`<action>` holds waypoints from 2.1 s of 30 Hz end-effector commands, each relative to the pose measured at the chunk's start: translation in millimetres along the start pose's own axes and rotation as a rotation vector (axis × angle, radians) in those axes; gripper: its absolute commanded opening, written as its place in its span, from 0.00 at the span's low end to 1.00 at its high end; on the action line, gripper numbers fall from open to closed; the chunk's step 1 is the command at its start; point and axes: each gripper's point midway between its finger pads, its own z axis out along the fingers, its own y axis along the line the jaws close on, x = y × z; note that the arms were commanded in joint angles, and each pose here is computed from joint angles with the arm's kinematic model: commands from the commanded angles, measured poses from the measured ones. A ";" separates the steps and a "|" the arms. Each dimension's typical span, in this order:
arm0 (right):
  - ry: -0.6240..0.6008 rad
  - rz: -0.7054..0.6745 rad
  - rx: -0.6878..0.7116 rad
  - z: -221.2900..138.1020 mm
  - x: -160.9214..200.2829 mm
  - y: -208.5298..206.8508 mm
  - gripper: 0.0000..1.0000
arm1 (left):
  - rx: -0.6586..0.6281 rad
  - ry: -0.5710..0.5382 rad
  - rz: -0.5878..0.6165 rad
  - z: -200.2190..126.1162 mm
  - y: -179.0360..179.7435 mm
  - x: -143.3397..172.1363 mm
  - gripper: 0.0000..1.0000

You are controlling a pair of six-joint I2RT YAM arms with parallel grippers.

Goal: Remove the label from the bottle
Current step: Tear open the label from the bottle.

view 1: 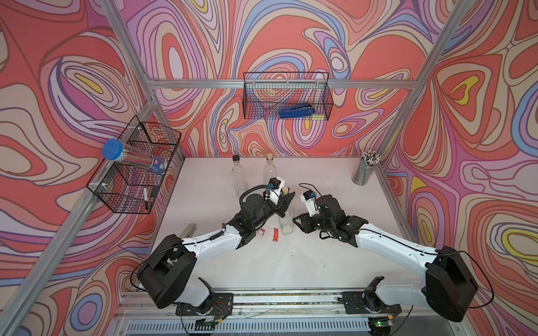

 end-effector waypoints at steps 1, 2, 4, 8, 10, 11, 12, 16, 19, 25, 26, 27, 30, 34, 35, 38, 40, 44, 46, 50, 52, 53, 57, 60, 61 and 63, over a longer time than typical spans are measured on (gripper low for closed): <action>-0.015 -0.021 0.004 4.0 -8.3 2.6 0.38 | -0.017 0.240 -0.068 -1.1 2.6 75.9 0.00; -0.014 -0.021 0.005 4.9 -7.9 2.7 0.37 | -0.017 0.241 -0.069 -0.8 2.4 76.0 0.00; -0.008 -0.019 0.011 7.5 -5.5 1.1 0.35 | -0.018 0.240 -0.069 -0.2 2.5 75.7 0.00; -0.010 -0.012 0.028 8.3 -3.3 -2.8 0.31 | -0.017 0.238 -0.073 0.1 1.6 75.7 0.00; -0.015 -0.009 0.036 7.6 -3.2 -4.5 0.26 | -0.019 0.237 -0.073 -0.2 2.0 75.7 0.00; -0.016 -0.008 0.039 7.3 -3.3 -5.0 0.24 | -0.021 0.236 -0.073 -0.2 2.3 75.6 0.00; -0.018 -0.007 0.038 7.0 -3.5 -4.8 0.22 | -0.021 0.236 -0.072 -0.3 2.1 75.5 0.00; -0.021 -0.003 0.044 5.4 -2.2 -6.2 0.18 | -0.025 0.235 -0.075 -0.8 2.6 75.9 0.00; -0.018 0.001 0.044 6.2 -0.8 -6.6 0.14 | -0.030 0.236 -0.077 -1.4 3.3 76.9 0.00; -0.018 0.015 0.056 6.4 4.1 -10.4 0.07 | -0.040 0.230 -0.084 -3.0 4.4 76.2 0.00; -0.017 0.018 0.060 6.3 5.0 -11.5 0.05 | -0.042 0.228 -0.084 -3.4 4.8 76.2 0.00; -0.017 0.020 0.062 6.3 5.9 -12.1 0.04 | -0.044 0.226 -0.085 -3.8 5.1 76.0 0.00; -0.018 0.024 0.067 6.2 6.9 -13.5 0.01 | -0.048 0.225 -0.089 -4.0 5.7 76.2 0.00; -0.014 0.031 0.070 6.8 9.5 -14.8 0.00 | -0.054 0.225 -0.091 -4.6 6.4 77.7 0.00; -0.013 0.034 0.072 7.0 10.2 -15.3 0.00 | -0.055 0.225 -0.091 -5.1 6.6 78.1 0.00; -0.010 0.040 0.075 7.3 12.4 -16.4 0.00 | -0.060 0.223 -0.091 -5.6 7.5 78.3 0.00; -0.009 0.045 0.077 7.9 13.9 -17.4 0.00 | -0.063 0.225 -0.091 -6.2 8.2 79.6 0.00; -0.005 0.051 0.080 8.4 17.1 -18.8 0.00 | -0.066 0.228 -0.089 -7.0 8.8 81.7 0.00; -0.003 0.055 0.080 8.7 18.3 -19.3 0.00 | -0.069 0.229 -0.087 -7.7 9.2 82.4 0.00; 0.003 0.055 0.082 9.2 21.0 -20.3 0.00 | -0.071 0.230 -0.086 -8.5 9.5 83.1 0.00; 0.005 0.055 0.085 9.3 22.0 -21.1 0.00 | -0.072 0.230 -0.084 -8.9 9.9 83.1 0.00; 0.006 0.054 0.085 9.4 22.2 -21.1 0.00 | -0.072 0.231 -0.082 -9.3 9.6 83.2 0.00; 0.008 0.051 0.087 9.3 23.1 -21.4 0.00 | -0.075 0.227 -0.078 -10.3 10.2 82.5 0.00; 0.012 0.053 0.093 9.9 24.3 -22.9 0.00 | -0.073 0.228 -0.075 -10.7 9.7 82.6 0.00; 0.014 0.051 0.094 10.1 24.9 -23.2 0.00 | -0.072 0.229 -0.074 -10.8 9.6 82.9 0.00; 0.016 0.053 0.097 10.6 26.1 -24.1 0.00 | -0.075 0.229 -0.072 -11.0 10.1 83.6 0.00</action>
